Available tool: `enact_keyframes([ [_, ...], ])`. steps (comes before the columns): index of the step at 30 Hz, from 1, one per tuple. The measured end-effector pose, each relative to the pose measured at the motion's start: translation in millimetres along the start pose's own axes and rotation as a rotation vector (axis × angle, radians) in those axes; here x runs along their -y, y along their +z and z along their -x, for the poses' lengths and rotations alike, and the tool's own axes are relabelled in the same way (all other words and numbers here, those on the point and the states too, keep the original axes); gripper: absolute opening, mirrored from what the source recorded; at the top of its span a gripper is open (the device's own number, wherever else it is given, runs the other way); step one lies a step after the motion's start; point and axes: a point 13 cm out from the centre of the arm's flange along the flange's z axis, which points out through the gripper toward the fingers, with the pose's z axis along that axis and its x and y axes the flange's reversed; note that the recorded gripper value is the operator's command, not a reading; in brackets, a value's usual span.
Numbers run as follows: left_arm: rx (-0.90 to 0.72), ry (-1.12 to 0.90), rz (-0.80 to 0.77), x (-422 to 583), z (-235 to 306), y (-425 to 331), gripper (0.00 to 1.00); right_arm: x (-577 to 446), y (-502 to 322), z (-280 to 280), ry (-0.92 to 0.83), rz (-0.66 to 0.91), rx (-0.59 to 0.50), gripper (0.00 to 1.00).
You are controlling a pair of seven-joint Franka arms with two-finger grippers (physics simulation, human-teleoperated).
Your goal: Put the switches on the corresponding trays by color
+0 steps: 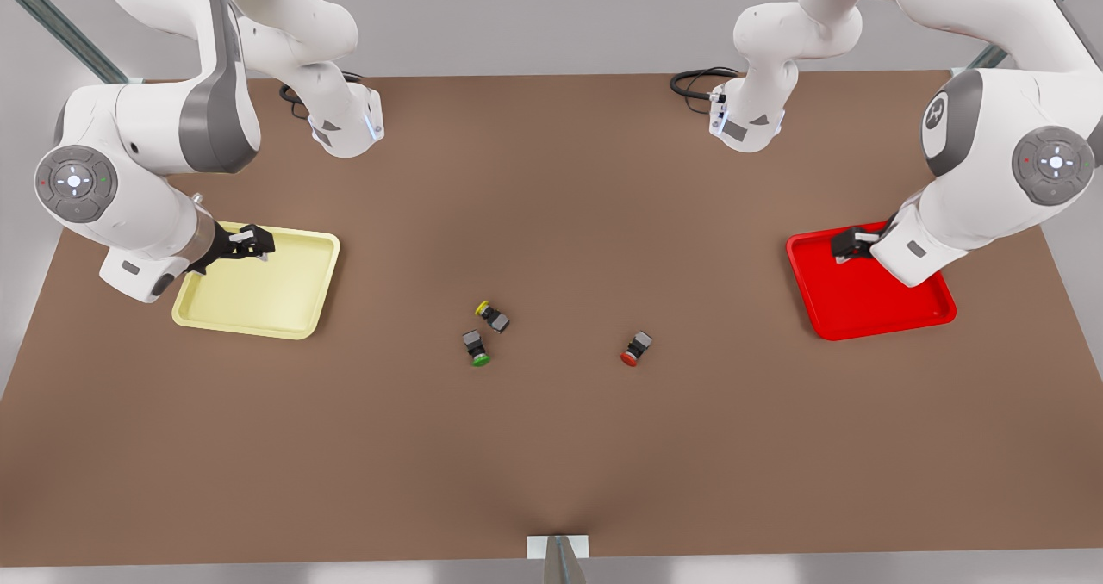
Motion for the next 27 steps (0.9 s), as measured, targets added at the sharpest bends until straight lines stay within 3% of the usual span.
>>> enact_keyframes([
  [4, -0.016, 0.014, 0.002, 4.3, -2.0, 3.0, 1.00, -1.2, 4.9, 2.6, -0.004, -0.001, -0.009, 1.00],
  [6, -0.050, 0.066, 0.002, 33.7, 3.2, 19.9, 1.00, -38.4, 42.9, 26.5, -0.072, -0.016, -0.075, 1.00],
  [9, -0.124, 0.313, 0.032, 187.5, 13.7, 92.2, 1.00, -142.4, 87.8, 56.4, -0.239, -0.073, -0.117, 1.00],
  [12, -0.156, 0.424, 0.032, 273.3, 28.9, 177.2, 1.00, -213.7, 127.2, 75.8, -0.332, -0.118, -0.115, 1.00],
  [21, -0.036, 0.442, -0.028, 320.6, 91.1, 299.7, 1.00, -331.2, 235.8, 119.8, -0.436, -0.124, -0.007, 1.00],
  [27, 0.017, 0.450, -0.049, 319.4, 100.6, 347.9, 1.00, -362.9, 292.1, 131.5, -0.444, -0.100, 0.068, 1.00],
])
